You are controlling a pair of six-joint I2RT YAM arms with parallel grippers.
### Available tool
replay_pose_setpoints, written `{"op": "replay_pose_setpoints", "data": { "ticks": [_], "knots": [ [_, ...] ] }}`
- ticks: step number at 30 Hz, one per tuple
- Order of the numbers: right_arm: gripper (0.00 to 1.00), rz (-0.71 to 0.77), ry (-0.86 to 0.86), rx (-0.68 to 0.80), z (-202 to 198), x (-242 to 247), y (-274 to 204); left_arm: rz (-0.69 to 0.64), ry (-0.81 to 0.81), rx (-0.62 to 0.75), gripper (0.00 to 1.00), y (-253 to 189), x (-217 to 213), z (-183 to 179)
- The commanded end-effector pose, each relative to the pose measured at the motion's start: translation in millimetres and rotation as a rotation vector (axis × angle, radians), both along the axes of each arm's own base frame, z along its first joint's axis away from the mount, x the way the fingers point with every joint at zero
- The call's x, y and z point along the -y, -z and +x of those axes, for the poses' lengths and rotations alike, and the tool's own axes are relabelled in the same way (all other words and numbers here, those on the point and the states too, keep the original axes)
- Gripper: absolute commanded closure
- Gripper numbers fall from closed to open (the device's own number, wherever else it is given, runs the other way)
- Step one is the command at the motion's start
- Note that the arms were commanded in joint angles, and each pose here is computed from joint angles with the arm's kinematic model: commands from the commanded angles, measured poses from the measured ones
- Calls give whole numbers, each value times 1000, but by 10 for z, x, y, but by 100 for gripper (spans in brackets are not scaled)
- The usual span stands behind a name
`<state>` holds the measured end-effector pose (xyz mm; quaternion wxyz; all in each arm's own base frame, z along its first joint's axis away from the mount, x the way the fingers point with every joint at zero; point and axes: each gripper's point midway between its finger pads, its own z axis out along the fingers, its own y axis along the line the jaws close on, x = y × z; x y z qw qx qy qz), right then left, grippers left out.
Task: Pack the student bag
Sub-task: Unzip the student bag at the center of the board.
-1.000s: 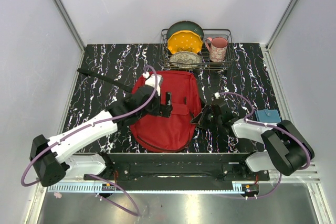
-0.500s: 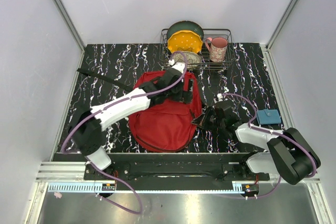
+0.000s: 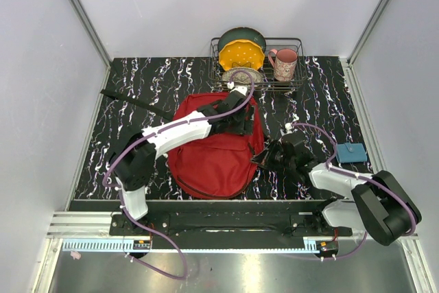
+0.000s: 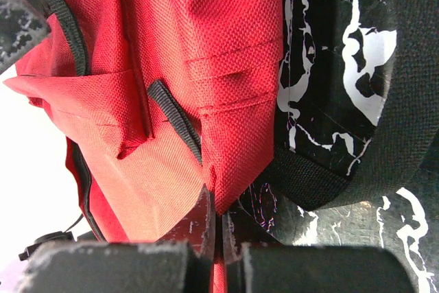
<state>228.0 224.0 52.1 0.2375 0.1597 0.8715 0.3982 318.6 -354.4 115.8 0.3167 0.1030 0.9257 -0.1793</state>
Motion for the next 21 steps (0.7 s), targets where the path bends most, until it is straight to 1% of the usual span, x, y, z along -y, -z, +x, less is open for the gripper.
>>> {"op": "replay_pose_setpoints", "data": {
  "ticks": [1,3,4,7,10,13,17,19,21],
  "knots": [
    [100,27,-3,30,2,-13,-92,-25,-28,18,32,-56,117,100],
    [100,27,0,26,-9,-2,-79,-28,-18,12,39,-41,155,75],
    [100,26,0,25,-18,0,-71,-25,-15,9,44,-18,168,66],
    [100,26,7,22,-22,12,-53,-16,1,0,47,34,202,16],
    [100,25,10,17,-28,18,-35,-6,3,-5,52,82,210,-6],
    [100,26,12,18,-30,22,-35,1,0,-12,60,138,208,0],
    [100,26,12,18,-37,25,-38,11,-9,-14,66,163,188,-3],
    [100,26,14,18,-41,30,-39,18,-17,-14,68,179,161,-6],
    [100,27,18,18,-43,36,-47,24,-28,-8,73,181,133,8]
  ]
}}
